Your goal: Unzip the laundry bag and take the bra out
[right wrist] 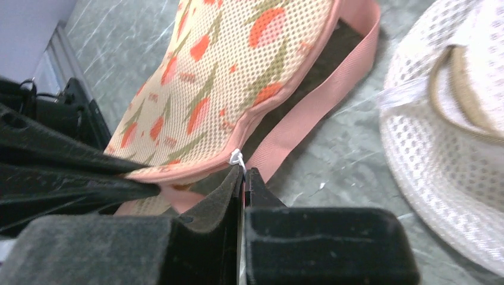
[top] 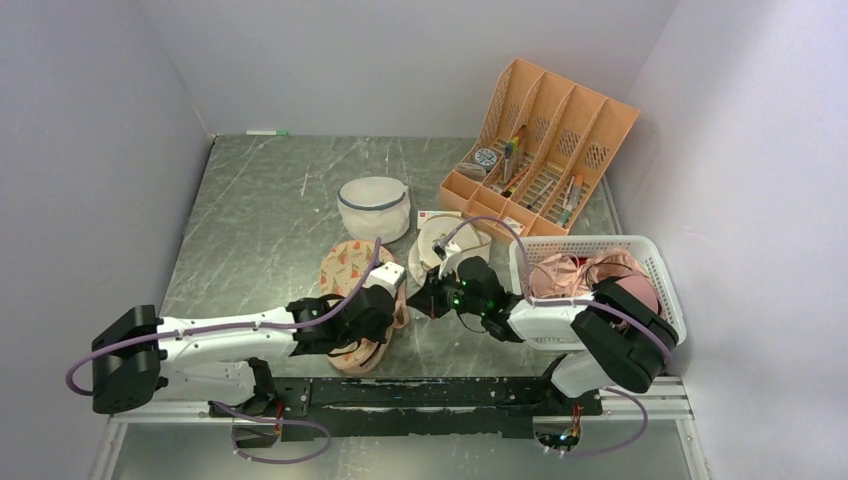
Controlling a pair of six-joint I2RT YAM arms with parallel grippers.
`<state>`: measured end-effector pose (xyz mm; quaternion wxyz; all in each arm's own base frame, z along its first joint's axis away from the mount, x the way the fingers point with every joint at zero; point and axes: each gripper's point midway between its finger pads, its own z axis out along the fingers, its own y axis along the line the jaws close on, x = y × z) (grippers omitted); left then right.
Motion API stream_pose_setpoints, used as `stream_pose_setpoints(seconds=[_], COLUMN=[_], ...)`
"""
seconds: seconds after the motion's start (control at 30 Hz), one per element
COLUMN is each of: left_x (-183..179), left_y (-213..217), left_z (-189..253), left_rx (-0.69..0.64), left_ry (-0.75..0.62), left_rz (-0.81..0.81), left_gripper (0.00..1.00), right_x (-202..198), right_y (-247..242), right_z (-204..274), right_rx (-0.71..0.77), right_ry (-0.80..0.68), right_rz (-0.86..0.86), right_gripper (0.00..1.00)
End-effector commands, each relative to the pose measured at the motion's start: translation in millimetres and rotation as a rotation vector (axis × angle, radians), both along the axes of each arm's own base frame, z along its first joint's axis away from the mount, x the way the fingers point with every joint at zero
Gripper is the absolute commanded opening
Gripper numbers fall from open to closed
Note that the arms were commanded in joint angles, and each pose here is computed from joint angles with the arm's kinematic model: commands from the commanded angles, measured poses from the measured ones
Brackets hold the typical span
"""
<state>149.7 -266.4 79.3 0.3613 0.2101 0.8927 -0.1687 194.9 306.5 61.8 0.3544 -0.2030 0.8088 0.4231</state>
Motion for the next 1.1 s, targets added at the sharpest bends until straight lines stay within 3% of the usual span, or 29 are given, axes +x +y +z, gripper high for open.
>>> stream_pose_setpoints(seconds=[0.0, 0.13, 0.27, 0.3, 0.4, 0.57, 0.83, 1.07], left_x=[-6, -8, -11, -11, -10, -7, 20, 25], left_y=[5, 4, 7, 9, 15, 6, -3, -5], left_z=[3, 0, -5, -7, -3, 28, 42, 19], left_rx=[-0.012, -0.024, -0.029, -0.024, -0.019, -0.054, 0.003, 0.097], left_ry=[0.002, 0.008, 0.04, 0.046, 0.045, -0.002, -0.083, -0.075], left_rz=[-0.028, -0.041, -0.007, 0.008, 0.037, -0.015, 0.066, 0.068], left_gripper=[0.07, 0.07, 0.08, 0.14, 0.52, 0.86, 0.88, 0.75], right_x=[47, 72, 66, 60, 41, 11, -20, -27], right_y=[-24, -37, -32, -29, -19, -6, 1, 0], right_z=[-7, -4, 9, 13, 20, 22, 34, 38], right_rx=[-0.077, -0.055, -0.011, 0.015, 0.101, 0.164, 0.206, 0.205], right_ry=[-0.033, -0.011, -0.038, -0.042, -0.025, 0.03, 0.025, 0.016], right_rz=[-0.21, -0.271, -0.198, -0.168, -0.071, 0.031, 0.059, 0.038], right_gripper=[0.0, 0.0, 0.0, 0.0, 0.0, 0.0, 0.0, 0.0])
